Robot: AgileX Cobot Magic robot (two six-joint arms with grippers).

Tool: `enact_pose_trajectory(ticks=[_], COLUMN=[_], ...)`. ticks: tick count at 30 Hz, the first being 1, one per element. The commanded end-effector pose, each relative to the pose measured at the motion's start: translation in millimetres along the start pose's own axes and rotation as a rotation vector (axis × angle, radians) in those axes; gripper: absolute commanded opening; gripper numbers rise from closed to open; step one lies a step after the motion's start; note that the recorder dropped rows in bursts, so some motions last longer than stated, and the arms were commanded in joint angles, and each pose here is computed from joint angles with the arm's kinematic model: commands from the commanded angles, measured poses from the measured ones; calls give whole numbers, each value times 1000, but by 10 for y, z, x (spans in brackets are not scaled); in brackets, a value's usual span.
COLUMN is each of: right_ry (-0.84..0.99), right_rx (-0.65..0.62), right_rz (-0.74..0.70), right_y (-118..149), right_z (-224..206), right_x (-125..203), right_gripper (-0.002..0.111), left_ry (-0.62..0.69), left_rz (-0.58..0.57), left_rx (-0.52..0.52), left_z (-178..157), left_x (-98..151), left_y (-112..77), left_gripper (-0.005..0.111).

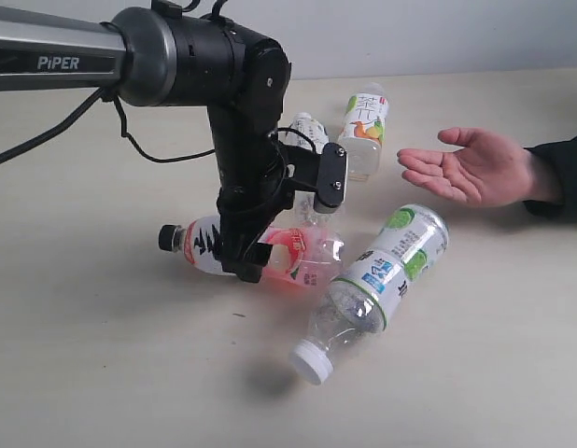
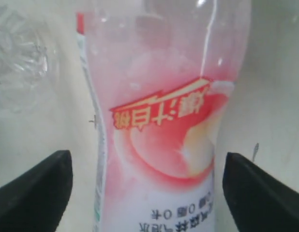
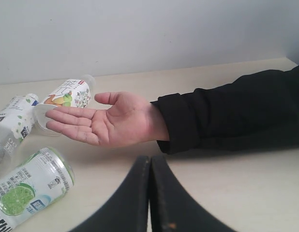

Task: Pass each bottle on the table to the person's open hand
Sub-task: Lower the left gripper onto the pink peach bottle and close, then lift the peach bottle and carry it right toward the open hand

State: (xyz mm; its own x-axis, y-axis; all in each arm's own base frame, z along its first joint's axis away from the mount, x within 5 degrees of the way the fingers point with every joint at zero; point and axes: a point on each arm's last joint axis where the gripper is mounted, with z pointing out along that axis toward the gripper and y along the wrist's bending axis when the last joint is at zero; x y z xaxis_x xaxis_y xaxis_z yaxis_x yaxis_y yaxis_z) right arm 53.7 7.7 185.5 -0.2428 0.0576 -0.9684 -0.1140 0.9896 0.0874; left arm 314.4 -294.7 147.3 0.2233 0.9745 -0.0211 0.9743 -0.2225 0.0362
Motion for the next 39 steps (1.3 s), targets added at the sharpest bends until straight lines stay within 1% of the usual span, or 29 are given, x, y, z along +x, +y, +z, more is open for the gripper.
enact_pose_trajectory(ticks=[1,4,9,11,12,14,19,23,26,28,30,32,33,34,35,36,37,38,39], right_ry=[-10,-10,-10,-10,-10,-10,-10,-10,-10,-10,-10,-10,-10,-10,-10,-10,-10,-10,-10], right_rx=[1,1,1,1,1,1,1,1,1,1,1,1,1,1,1,1,1,1,1], right_rz=[2,2,2,2,2,2,2,2,2,2,2,2,2,2,2,2,2,2,2], right_y=[-1,-1,-1,-1,-1,-1,-1,-1,-1,-1,-1,-1,-1,-1,-1,-1,-1,-1,-1], right_z=[0,0,0,0,0,0,0,0,0,0,0,0,0,0,0,0,0,0,0], right_x=[6,6,6,6,6,6,6,6,6,6,6,6,6,6,6,6,6,6,6], right_gripper=[0,0,0,0,0,0,0,0,0,0,0,0,0,0,0,0,0,0,0], left_ry=[-22,-14,6,6,8,16,87,153,147,131,108,83,53,4,-21,-51,-81,-131,-151], left_rz=[-4,-3,-3,-8,-13,-27,-33,-60,-100,-139,-198,-315,-439,-623,-736,-892,-979,-1063,-1070], left_rx=[-16,-7,26,26,30,27,27,6,-29,-71,-116,-153,-179,-213,-223,-233,-244,-253,-253], left_z=[-19,17,148,150,149,114,-22,-223,-434,-605,-774,-908,-999,-1121,-1177,-1292,-1344,-1427,-1460], left_x=[-32,-30,-25,-25,-23,-12,66,151,180,199,201,221,229,232,221,179,136,8,-73], left_y=[9,8,1,1,-2,-6,-31,-57,-84,-100,-128,-149,-163,-186,-203,-236,-234,-252,-282], left_gripper=[70,64,63,60,56,44,-1,0,0,0,0,0,0,0,0,0,0,0,0])
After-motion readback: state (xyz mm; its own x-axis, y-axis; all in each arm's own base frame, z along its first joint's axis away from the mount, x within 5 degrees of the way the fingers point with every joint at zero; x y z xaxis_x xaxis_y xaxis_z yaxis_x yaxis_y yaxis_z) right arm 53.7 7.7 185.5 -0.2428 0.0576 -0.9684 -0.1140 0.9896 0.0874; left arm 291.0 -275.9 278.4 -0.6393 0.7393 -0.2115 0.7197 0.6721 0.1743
